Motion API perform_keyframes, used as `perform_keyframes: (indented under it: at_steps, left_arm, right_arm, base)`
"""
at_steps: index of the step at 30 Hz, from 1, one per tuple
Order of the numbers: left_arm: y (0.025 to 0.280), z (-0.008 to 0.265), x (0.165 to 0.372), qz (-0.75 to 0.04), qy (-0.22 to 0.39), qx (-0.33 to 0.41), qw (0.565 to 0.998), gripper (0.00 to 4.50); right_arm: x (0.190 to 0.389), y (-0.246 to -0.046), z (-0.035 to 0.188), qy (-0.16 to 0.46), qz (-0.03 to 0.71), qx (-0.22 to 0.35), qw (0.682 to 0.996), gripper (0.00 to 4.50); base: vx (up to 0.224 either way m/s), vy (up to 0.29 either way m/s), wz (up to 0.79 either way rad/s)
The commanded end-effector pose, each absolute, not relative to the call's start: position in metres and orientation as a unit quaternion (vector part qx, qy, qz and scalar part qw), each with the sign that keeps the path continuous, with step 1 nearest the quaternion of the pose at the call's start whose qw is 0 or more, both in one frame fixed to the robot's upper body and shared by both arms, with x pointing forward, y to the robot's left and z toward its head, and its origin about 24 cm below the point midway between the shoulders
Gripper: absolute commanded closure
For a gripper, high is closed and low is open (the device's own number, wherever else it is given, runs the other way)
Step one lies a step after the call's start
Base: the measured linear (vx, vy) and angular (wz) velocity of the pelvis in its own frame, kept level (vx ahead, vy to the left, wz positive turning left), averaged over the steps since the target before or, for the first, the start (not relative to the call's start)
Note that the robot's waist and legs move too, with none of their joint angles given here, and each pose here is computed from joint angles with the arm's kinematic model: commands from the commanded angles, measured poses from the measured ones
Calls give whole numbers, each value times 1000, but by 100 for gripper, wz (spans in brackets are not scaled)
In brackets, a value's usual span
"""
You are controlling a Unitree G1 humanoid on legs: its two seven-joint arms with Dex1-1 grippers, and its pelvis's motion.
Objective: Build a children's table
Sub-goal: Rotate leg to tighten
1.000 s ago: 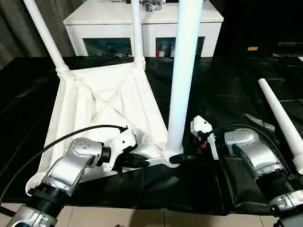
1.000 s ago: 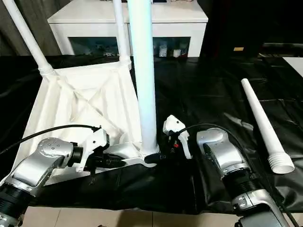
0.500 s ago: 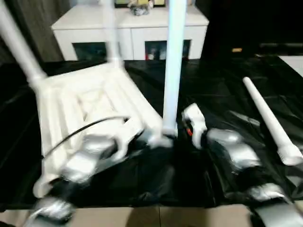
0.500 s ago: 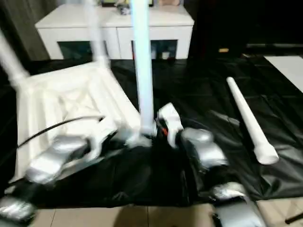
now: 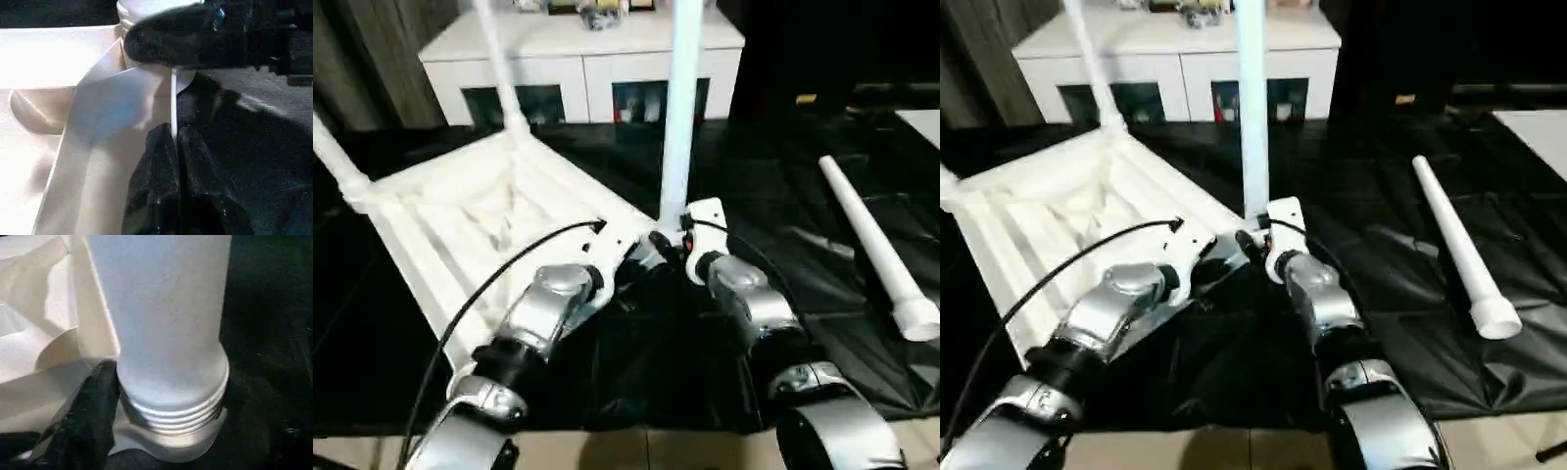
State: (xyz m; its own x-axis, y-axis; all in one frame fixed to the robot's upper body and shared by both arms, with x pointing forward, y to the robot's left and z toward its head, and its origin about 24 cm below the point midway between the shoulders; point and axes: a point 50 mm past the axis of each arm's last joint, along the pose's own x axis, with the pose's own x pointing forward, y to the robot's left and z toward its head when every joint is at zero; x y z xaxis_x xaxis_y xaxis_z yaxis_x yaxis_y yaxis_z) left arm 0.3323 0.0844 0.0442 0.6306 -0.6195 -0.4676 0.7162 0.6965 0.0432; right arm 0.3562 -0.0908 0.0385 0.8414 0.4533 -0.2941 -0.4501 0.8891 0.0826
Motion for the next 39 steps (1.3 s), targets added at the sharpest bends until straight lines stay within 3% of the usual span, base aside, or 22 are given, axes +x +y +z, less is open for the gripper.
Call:
perform_keyframes:
  at_steps: [1,7,9,13,16,20,25,29,36,37,39]
  left_arm:
    - [88,44,330,-384,207,118,892,450]
    - [97,43,321,-434,206,129,868,450]
    - [108,45,312,-479,201,136,843,450]
    - [120,52,294,-562,186,137,794,450]
    - [128,57,281,-614,192,130,754,450]
    - [131,58,276,-630,197,130,740,450]
    - [134,61,270,-650,206,123,721,450]
    - [133,61,270,-652,203,125,720,450]
    - [133,61,271,-651,203,132,720,450]
    - [133,61,271,-651,203,132,720,450]
    - [134,61,270,-651,203,132,720,450]
  right_arm:
    - [353,-78,45,133,294,15,946,77]
    - [347,-81,49,114,365,-26,924,45]
    - [338,-91,54,110,441,-43,889,45]
    - [325,-111,61,113,524,-71,841,45]
    - [317,-124,64,124,567,-99,809,45]
    - [314,-128,65,134,583,-100,795,45]
    - [298,-133,64,165,637,-111,745,45]
    - [294,-134,59,178,648,-127,730,45]
    - [297,-132,57,182,639,-129,736,45]
    - [297,-131,58,180,638,-126,738,71]
    - [298,-131,58,178,638,-120,740,71]
  base:
    - [0,0,0]
    - [0,0,0]
    - [0,0,0]
    - [0,0,0]
    - [0,0,0]
    - [0,0,0]
    - [0,0,0]
    - [0,0,0]
    - [0,0,0]
    - [0,0,0]
    - [0,0,0]
